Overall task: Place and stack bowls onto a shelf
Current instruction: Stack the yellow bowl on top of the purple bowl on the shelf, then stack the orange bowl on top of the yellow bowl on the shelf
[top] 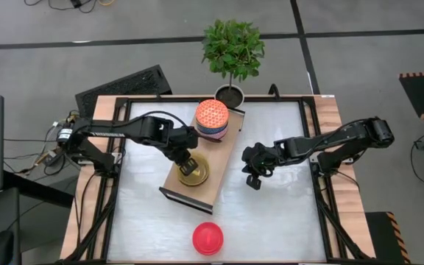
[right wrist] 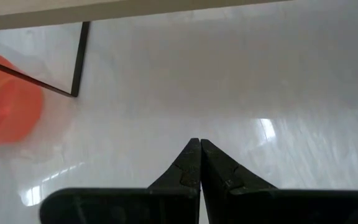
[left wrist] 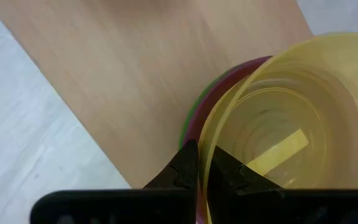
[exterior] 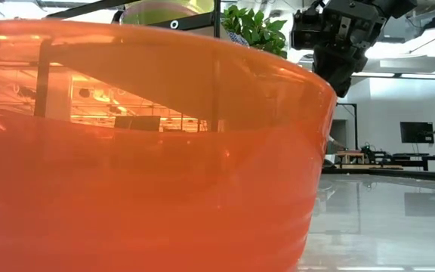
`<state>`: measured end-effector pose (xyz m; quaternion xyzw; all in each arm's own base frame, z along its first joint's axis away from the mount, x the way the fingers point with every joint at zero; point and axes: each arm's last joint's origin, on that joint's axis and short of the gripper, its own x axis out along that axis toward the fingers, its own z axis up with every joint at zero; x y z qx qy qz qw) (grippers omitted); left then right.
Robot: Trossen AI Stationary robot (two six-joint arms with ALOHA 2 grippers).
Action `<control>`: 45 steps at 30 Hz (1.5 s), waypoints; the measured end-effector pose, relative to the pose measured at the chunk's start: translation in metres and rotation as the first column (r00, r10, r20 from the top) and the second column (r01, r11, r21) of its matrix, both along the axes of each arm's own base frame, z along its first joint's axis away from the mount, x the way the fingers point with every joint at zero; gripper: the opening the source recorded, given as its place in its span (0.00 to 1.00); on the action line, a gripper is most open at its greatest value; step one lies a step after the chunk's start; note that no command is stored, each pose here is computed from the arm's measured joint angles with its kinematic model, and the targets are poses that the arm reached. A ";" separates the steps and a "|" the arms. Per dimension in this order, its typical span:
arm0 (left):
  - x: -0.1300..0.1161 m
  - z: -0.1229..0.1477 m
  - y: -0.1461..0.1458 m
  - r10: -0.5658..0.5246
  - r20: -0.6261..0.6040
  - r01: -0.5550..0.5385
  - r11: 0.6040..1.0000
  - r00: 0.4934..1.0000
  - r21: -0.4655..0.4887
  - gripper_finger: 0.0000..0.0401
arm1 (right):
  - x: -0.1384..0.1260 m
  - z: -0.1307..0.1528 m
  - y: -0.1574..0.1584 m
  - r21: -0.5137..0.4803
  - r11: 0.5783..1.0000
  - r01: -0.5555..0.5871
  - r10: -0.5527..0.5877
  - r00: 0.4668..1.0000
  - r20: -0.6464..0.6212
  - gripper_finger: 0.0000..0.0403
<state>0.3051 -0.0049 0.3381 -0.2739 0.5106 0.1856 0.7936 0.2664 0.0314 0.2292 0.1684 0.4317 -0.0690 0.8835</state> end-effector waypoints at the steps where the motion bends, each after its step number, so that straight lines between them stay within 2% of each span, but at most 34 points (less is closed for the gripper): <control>1: 0.000 0.000 0.000 0.001 -0.002 -0.001 1.000 1.000 0.001 0.01 | 0.000 0.000 0.000 0.000 1.000 0.001 -0.001 1.000 0.000 0.06; 5: 0.000 0.000 -0.001 -0.011 -0.001 0.011 1.000 1.000 -0.018 0.08 | 0.000 0.000 0.000 0.000 1.000 0.001 -0.001 1.000 0.000 0.06; 13: 0.000 0.001 -0.001 -0.057 0.001 0.057 0.996 0.998 -0.061 0.33 | 0.000 0.000 0.000 -0.002 1.000 -0.002 0.002 1.000 0.001 0.06; 18: 0.000 0.012 0.003 -0.050 0.030 0.052 0.997 0.998 -0.066 0.44 | 0.000 0.000 0.000 -0.002 1.000 -0.002 0.002 1.000 0.001 0.06; 24: -0.005 0.034 0.004 -0.045 0.076 0.049 0.997 0.996 -0.054 0.45 | 0.000 0.000 0.000 -0.002 1.000 -0.002 0.002 1.000 0.001 0.06; 29: -0.005 0.036 0.002 -0.041 0.078 0.046 0.997 0.996 -0.068 0.46 | 0.000 0.000 0.000 -0.002 1.000 -0.002 0.002 1.000 0.001 0.06; 33: -0.010 0.045 -0.003 -0.013 0.127 0.025 0.995 0.992 -0.095 0.40 | 0.000 0.000 0.000 -0.001 1.000 0.000 0.000 1.000 -0.004 0.06; 36: -0.013 0.055 -0.029 -0.037 0.207 0.067 0.988 0.978 -0.140 0.32 | -0.002 -0.001 0.000 -0.003 1.000 0.001 -0.001 1.000 -0.020 0.06; 39: -0.017 0.055 -0.070 -0.100 0.224 0.144 0.972 0.969 -0.187 0.28 | -0.002 -0.002 0.000 -0.004 1.000 0.001 -0.001 0.999 -0.032 0.06; 42: -0.023 0.047 -0.116 -0.209 0.200 0.240 0.960 0.957 -0.145 0.27 | -0.001 -0.005 0.000 -0.006 1.000 0.000 0.000 0.999 -0.042 0.06; 45: -0.030 0.032 -0.158 -0.369 0.168 0.379 0.925 0.914 -0.028 0.27 | 0.000 -0.006 0.000 -0.006 1.000 0.000 0.000 0.999 -0.041 0.06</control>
